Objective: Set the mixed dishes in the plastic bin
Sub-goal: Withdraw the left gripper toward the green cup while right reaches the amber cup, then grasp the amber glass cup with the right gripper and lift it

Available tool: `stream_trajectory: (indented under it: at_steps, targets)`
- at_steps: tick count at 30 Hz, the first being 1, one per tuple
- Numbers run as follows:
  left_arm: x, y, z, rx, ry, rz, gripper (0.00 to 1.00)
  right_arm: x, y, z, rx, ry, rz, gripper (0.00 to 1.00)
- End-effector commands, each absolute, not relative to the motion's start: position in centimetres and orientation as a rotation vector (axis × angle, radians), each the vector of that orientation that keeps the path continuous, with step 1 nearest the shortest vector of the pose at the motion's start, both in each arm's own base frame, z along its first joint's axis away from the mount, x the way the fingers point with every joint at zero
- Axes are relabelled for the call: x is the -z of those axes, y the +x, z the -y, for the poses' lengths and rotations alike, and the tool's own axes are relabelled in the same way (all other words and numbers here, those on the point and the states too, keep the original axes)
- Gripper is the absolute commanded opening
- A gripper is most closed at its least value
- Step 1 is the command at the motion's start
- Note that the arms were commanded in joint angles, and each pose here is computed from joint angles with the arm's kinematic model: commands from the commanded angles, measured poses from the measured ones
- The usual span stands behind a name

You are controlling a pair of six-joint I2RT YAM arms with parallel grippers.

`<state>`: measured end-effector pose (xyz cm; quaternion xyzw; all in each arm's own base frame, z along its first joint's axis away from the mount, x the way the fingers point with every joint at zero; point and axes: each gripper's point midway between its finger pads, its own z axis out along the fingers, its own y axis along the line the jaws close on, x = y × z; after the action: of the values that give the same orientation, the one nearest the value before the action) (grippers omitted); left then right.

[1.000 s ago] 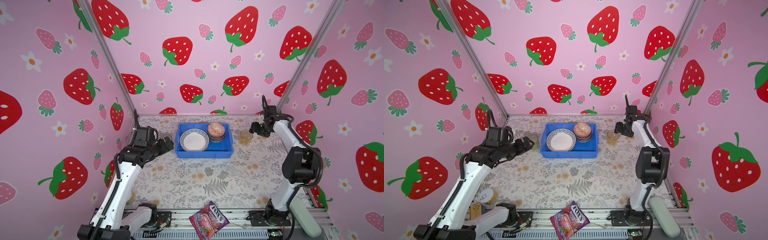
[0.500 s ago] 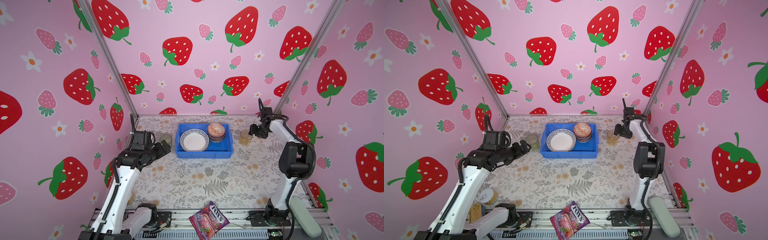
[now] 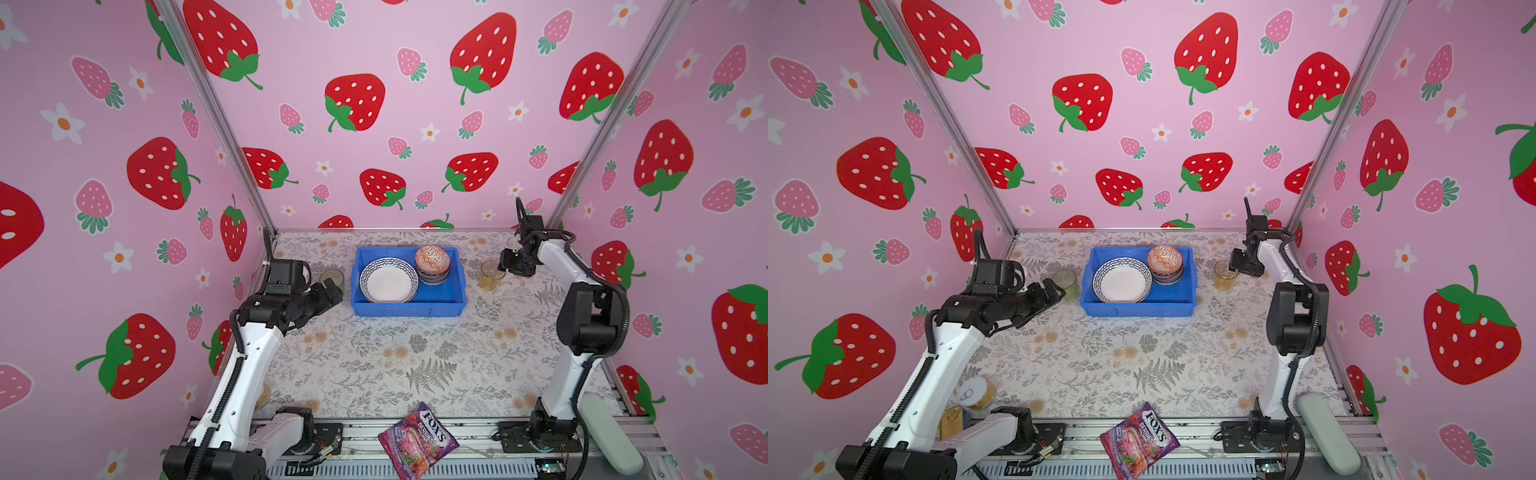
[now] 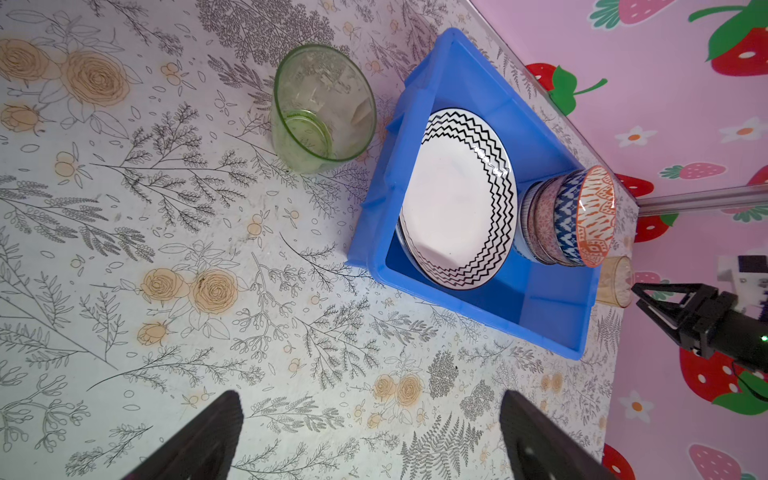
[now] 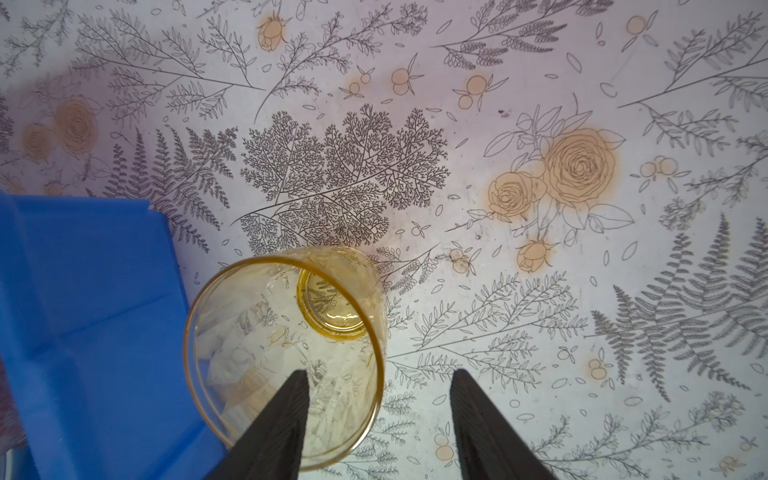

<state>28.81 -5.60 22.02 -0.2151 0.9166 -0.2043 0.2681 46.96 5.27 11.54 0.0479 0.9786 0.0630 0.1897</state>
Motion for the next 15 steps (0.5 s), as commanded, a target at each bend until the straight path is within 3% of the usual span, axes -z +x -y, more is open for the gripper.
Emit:
stream_trajectory:
  at_steps: [1, 9, 15]
  targets:
    - [-21.4, 29.2, 5.9, 0.580, -0.573, -2.481, 0.99, -10.4, 46.4, -5.3, -0.153, 0.123, -2.783, 0.55]
    - [-21.4, 29.8, 5.8, 0.586, -0.555, -2.489, 0.99, -9.2, 46.4, -6.4, -0.180, 0.114, -2.803, 0.52]
    - [-20.9, 29.6, 5.6, 0.590, -0.574, -2.491, 0.99, -8.4, 46.8, -6.7, -0.174, 0.107, -2.820, 0.43]
